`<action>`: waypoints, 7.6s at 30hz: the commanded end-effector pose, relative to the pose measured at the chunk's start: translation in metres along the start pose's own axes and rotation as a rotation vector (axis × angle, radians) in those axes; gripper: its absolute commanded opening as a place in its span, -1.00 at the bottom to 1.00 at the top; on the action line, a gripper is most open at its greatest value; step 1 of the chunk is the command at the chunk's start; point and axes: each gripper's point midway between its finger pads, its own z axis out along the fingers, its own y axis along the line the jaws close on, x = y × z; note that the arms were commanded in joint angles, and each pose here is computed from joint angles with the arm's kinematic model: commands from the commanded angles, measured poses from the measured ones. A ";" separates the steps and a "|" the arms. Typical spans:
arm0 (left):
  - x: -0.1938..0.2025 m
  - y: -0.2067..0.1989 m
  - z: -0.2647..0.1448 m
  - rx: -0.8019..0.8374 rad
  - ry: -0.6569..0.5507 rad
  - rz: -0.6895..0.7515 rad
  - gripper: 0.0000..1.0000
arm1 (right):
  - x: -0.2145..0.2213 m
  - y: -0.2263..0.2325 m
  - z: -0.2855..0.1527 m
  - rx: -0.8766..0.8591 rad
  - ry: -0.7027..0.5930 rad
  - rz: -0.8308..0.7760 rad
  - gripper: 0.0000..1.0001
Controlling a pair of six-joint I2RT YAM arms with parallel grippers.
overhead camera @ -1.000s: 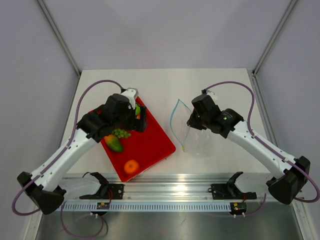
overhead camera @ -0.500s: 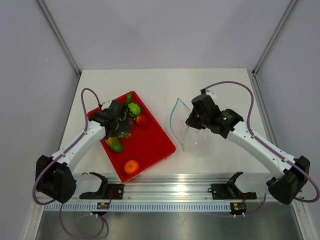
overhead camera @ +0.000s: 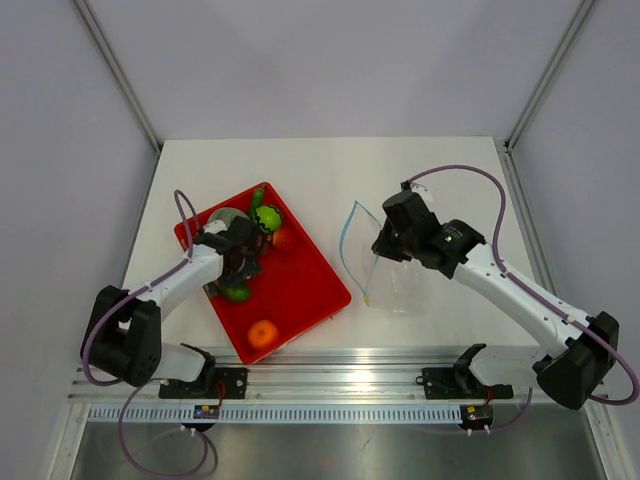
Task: Place the food in the zip-top bag and seal the zipper
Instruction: Pick up the fake fruit from the bin, then place the fake fruit in the zipper food storage bag, then pick up the fake fruit from the bin.
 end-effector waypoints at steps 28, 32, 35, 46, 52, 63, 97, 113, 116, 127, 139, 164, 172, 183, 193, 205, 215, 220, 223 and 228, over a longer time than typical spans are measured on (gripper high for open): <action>0.041 -0.088 -0.051 0.347 -0.008 0.227 0.68 | 0.008 -0.003 0.006 0.016 0.016 -0.006 -1.00; 0.040 -0.093 -0.048 0.318 0.004 0.278 0.98 | 0.007 -0.004 0.004 0.017 0.012 -0.010 -1.00; 0.038 -0.094 -0.047 0.296 0.003 0.288 0.97 | 0.007 -0.006 0.002 0.018 0.006 -0.008 -1.00; 0.028 -0.104 -0.036 0.234 -0.018 0.294 0.72 | 0.011 -0.014 -0.003 0.026 0.004 0.007 -1.00; 0.027 -0.101 -0.027 0.204 -0.014 0.304 0.70 | 0.013 -0.019 -0.008 0.028 -0.004 0.021 -1.00; 0.014 -0.108 -0.044 0.273 -0.060 0.341 -0.13 | 0.018 -0.020 -0.006 0.022 0.012 0.029 -1.00; -0.109 -0.132 -0.240 0.902 -0.419 0.003 -0.40 | 0.020 0.129 0.033 -0.293 0.146 0.039 -1.00; -0.113 -0.136 -0.240 0.975 -0.471 -0.099 -0.41 | 0.020 0.162 0.020 -0.396 0.192 0.122 -1.00; -0.110 -0.137 -0.239 0.993 -0.473 -0.106 -0.41 | 0.014 0.167 0.017 -0.416 0.175 0.153 -1.00; -0.095 -0.138 -0.224 0.982 -0.456 -0.090 -0.42 | 0.003 0.193 0.013 -0.500 0.176 0.215 -1.00; -0.068 -0.151 -0.226 1.045 -0.385 0.044 0.46 | -0.005 0.197 0.015 -0.500 0.140 0.216 -1.00; -0.061 -0.075 -0.250 0.973 -0.448 0.183 0.82 | -0.019 0.148 -0.001 -0.365 0.002 0.167 -1.00; -0.005 -0.031 -0.164 0.684 -0.245 0.322 0.78 | -0.019 0.089 -0.019 -0.221 -0.080 0.140 -1.00; 0.070 -0.008 -0.118 0.496 0.094 0.418 0.93 | -0.003 0.061 -0.018 -0.161 -0.062 0.130 -1.00; 0.102 -0.004 -0.087 0.336 0.239 0.414 0.92 | -0.003 0.063 -0.021 -0.168 -0.057 0.113 -1.00; 0.129 -0.008 -0.064 0.278 0.313 0.461 0.78 | -0.003 0.063 -0.020 -0.172 -0.058 0.114 -1.00; 0.126 -0.015 -0.070 0.265 0.312 0.508 0.56 | -0.004 0.061 -0.021 -0.167 -0.063 0.116 -1.00; 0.118 -0.020 -0.082 0.304 0.286 0.495 0.26 | -0.003 0.060 -0.020 -0.163 -0.063 0.115 -1.00; 0.106 -0.024 -0.092 0.319 0.247 0.480 0.23 | -0.004 0.061 -0.020 -0.165 -0.064 0.117 -1.00; 0.088 -0.040 -0.098 0.333 0.176 0.471 0.22 | -0.002 0.062 -0.017 -0.165 -0.055 0.110 -1.00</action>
